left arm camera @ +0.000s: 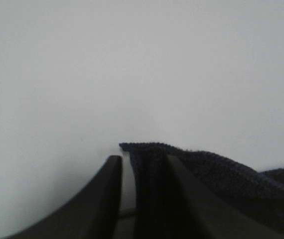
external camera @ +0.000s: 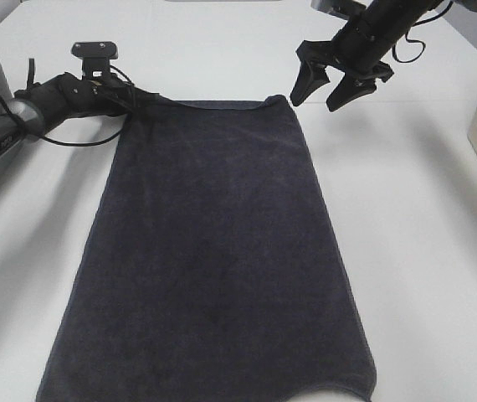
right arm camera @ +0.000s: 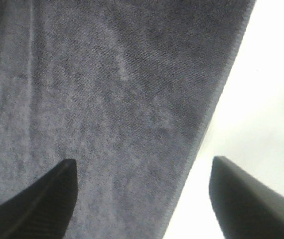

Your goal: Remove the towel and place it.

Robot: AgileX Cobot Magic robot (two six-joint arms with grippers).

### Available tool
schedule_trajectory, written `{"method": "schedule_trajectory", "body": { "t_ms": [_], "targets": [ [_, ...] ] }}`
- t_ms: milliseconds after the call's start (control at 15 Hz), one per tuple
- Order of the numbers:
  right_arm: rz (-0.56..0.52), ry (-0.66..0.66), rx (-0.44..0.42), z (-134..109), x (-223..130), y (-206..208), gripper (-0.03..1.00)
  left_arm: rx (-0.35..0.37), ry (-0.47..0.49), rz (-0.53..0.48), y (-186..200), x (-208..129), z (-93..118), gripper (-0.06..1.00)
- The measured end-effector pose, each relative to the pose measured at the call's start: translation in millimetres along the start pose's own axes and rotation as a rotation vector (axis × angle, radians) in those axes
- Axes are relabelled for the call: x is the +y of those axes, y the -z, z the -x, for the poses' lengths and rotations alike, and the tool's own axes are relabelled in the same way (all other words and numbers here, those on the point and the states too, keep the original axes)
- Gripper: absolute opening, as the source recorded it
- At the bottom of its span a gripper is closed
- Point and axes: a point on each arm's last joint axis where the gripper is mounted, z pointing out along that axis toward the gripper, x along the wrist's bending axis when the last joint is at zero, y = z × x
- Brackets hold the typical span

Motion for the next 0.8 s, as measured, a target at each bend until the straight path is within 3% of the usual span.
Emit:
{"method": "schedule_trajectory", "body": {
  "t_ms": [133,267,533,800],
  "targets": [
    [-0.001,0.0,0.0,0.0,-0.1,0.0,0.71,-0.014,0.02,-0.001,0.8,2.6,4.3,0.63],
    [0.001,0.002,0.0,-0.7,0.1,1.4,0.71,-0.061,0.014,-0.059,7.7,14.4,13.3,0.82],
    [0.07,-0.007,-0.048,-15.7,5.1,43.9,0.73,-0.18,-0.043,-0.172,53.8,86.9,37.5,0.85],
    [0.18,-0.017,-0.171,-37.1,4.3,113.7,0.75,-0.168,-0.095,-0.318,136.0,169.5,54.5,0.85]
  ]
}}
